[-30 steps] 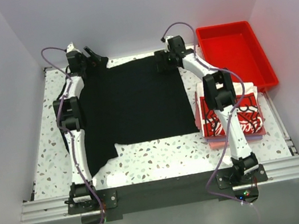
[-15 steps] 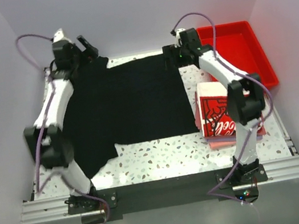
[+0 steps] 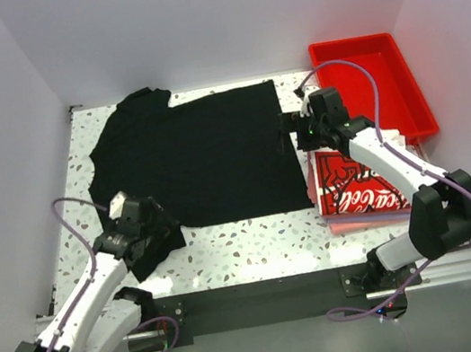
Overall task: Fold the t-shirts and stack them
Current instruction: Fold the tshirt
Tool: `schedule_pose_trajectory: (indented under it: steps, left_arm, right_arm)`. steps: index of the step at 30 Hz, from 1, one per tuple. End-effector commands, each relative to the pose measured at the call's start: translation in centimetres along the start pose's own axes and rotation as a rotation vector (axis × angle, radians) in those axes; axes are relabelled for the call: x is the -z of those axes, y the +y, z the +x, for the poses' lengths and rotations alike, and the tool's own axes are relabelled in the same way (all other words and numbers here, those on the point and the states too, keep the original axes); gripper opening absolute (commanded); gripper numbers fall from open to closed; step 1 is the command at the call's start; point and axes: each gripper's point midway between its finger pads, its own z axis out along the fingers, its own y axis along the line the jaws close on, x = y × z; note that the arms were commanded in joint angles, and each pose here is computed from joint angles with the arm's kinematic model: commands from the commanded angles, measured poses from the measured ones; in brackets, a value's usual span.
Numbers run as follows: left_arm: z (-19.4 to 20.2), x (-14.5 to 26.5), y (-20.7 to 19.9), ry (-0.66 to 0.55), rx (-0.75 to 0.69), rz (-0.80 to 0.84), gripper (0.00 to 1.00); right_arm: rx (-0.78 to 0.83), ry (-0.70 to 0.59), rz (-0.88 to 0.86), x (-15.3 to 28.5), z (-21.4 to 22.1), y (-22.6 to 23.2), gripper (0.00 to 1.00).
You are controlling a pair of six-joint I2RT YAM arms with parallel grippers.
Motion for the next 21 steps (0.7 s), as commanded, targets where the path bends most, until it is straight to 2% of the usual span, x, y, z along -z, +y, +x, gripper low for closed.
schedule_pose_trajectory:
  steps: [1, 5, 12, 17, 21]
  left_arm:
    - [-0.7, 2.2, 6.5, -0.113, 0.156, -0.279, 1.00]
    - [-0.2, 1.9, 7.7, -0.129, 0.287, -0.369, 1.00]
    - [-1.0, 1.9, 8.7, -0.185, 0.337, -0.460, 1.00]
    - [-0.2, 1.7, 8.6, -0.127, 0.305, -0.474, 0.87]
    - [0.5, 1.6, 8.1, -0.085, 0.298, -0.454, 0.83]
  right_arm:
    - [-0.003, -0.084, -0.039, 1.9, -1.9, 1.2, 0.99]
    - [-0.002, -0.069, -0.007, 1.6, -1.6, 0.5, 0.99]
    - [-0.001, -0.013, 0.024, 0.2, -0.7, -0.3, 0.99]
    - [0.007, -0.002, 0.059, -0.3, -0.7, -1.0, 0.99]
    - [0.008, 0.004, 0.077, -0.3, -0.7, -1.3, 0.99]
